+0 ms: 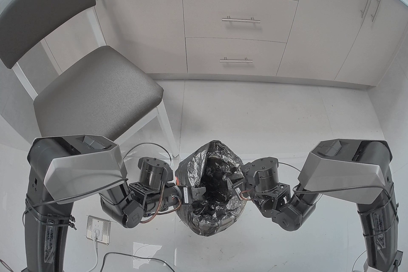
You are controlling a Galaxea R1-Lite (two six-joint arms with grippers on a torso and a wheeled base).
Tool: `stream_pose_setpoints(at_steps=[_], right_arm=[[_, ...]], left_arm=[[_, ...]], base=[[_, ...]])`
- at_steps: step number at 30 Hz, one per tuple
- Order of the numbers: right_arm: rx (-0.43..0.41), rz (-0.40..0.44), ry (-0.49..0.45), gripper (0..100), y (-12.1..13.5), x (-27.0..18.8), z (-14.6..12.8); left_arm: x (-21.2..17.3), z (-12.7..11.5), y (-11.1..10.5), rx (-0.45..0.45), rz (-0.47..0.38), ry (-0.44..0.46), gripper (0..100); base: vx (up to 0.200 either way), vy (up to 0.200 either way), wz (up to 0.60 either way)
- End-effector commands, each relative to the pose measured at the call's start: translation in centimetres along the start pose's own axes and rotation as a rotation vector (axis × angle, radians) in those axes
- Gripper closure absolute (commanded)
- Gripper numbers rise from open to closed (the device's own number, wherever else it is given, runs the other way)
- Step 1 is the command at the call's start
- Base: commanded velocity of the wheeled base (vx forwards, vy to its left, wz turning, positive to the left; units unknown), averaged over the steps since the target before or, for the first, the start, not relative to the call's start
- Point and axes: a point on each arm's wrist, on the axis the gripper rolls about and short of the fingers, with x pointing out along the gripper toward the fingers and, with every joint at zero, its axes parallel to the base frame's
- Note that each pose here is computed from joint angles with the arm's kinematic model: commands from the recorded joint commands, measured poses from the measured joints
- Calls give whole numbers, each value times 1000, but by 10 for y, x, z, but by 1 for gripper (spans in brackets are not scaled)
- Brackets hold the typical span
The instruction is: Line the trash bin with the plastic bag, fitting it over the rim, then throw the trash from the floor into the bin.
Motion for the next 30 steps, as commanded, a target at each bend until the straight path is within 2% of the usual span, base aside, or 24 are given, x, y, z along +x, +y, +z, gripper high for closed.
stream_pose_setpoints(at_steps=[1,16,25,30], right_arm=[[-16,7,39,0,4,6,-16],[-1,-12,28,0,0,16,-18],[24,-48,14,0,-9,30,-17],[30,-59,15,0,-10,40,-21]], left_arm=[[1,-4,-2,3,-4,9,0],[-33,19,-36,13,-82,-65,0],[-24,9,-31,32,-63,-34,0],[-9,-5,-19,146,4,-17,0]], base=[[0,0,0],[0,0,0],[0,0,0],[0,0,0]])
